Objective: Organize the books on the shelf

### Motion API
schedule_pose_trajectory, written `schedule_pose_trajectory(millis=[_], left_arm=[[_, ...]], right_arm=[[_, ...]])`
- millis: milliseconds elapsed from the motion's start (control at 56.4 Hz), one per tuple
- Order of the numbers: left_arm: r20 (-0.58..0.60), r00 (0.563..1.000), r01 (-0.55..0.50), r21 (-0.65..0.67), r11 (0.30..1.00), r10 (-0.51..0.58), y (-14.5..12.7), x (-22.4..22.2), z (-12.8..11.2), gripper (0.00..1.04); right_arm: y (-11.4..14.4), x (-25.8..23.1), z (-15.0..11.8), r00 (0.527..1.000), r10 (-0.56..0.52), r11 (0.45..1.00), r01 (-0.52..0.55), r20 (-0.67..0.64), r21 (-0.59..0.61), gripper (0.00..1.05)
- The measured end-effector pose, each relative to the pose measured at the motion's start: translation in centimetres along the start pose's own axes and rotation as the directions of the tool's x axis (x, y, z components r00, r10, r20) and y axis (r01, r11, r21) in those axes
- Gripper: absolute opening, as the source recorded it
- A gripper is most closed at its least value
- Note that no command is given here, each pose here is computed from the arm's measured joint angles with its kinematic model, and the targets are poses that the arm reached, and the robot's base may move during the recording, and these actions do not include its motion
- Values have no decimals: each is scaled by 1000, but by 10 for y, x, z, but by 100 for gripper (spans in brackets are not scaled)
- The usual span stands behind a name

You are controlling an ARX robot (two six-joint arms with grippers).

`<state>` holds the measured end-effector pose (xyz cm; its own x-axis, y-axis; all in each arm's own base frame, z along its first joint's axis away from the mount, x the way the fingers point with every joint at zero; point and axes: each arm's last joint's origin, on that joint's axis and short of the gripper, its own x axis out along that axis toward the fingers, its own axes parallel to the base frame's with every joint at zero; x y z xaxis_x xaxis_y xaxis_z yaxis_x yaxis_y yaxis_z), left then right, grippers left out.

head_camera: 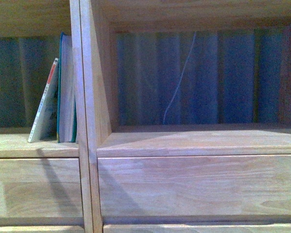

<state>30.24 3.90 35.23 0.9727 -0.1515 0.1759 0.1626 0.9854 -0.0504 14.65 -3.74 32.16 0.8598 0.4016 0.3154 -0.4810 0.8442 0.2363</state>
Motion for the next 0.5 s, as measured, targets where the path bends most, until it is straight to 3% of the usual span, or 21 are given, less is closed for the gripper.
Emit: schedule_pose_trajectory(millis=[89,213,301,355,496], left_arm=[[-135,980,-143,23,989,145,-16,-52,-11,81],[-151,975,-157,54,986,164,-34,-112,-41,60],[-141,977,-154,62,986,162,-40,-128,-57,45],[-153,974,-158,64,985,166,-41,-134,-68,36],[-175,969,-166,67,984,175,-52,-150,-95,9]], right_arm=[[0,0,0,1000,1,1000,-1,-1,0,98],[1,1,0,999,-31,999,31,6,-16,96],[6,0,-5,945,-323,945,319,-51,-69,82],[6,-8,-20,897,-426,901,408,-116,-151,73],[6,-21,-56,853,-493,852,433,-171,-295,49]])
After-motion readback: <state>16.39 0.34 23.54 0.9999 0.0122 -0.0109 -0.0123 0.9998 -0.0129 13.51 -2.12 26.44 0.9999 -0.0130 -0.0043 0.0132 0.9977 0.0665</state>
